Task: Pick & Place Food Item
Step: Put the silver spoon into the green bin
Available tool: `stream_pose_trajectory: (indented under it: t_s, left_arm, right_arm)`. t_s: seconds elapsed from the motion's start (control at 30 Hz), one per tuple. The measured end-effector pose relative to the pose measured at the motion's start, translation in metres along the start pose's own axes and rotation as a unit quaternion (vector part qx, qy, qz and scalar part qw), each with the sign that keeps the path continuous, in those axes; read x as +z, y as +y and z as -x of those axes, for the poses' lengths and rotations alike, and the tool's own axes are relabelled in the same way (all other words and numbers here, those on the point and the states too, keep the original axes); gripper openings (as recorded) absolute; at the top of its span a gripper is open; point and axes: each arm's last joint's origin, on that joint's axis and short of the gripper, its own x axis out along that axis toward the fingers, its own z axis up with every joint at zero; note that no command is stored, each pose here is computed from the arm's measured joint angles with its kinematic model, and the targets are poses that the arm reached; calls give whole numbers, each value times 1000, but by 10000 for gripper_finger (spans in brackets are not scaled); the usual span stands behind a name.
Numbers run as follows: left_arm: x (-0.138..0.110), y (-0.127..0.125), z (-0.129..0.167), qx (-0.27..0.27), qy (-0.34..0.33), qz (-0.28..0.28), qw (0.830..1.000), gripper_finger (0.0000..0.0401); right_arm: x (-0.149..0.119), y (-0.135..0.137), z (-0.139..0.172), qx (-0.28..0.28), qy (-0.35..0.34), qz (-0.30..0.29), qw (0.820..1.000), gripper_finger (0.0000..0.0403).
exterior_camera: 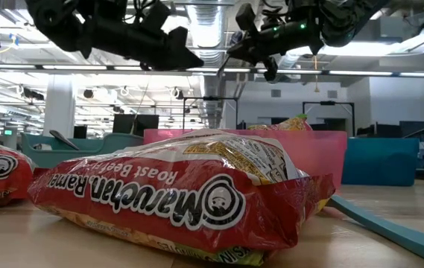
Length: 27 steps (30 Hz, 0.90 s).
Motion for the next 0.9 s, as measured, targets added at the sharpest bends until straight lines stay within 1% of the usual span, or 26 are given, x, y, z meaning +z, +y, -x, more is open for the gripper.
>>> stream_pose_trajectory:
  t_s: [0.07,0.2,0.27,0.43,0.53,0.63,0.73,0.9]
  left_arm:
    - [-3,1,-3,5,-1,2,1000,154]
    - [-7,4,-9,16,-6,36,999,154]
    - [-11,6,-13,23,-8,44,999,154]
    - [-15,7,-19,35,-36,62,997,154]
    - [-18,4,-21,15,-38,60,997,154]
    - [-20,3,-21,-2,-40,58,998,154]
    - [-19,3,-21,-2,-41,59,997,154]
    - [-16,4,-21,0,-55,66,996,154]
  right_arm:
    - [0,1,0,3,1,-10,1000,3]
    - [-2,7,2,13,-4,-15,1000,4]
    - [-4,11,3,14,-6,-16,1000,4]
    - [-9,17,2,27,-19,-27,999,5]
    - [-13,19,0,35,-29,-34,998,5]
    - [-16,17,-1,30,-26,-34,999,5]
    - [-15,16,-1,18,-36,-36,999,5]
    - [-15,18,0,16,-42,-38,998,6]
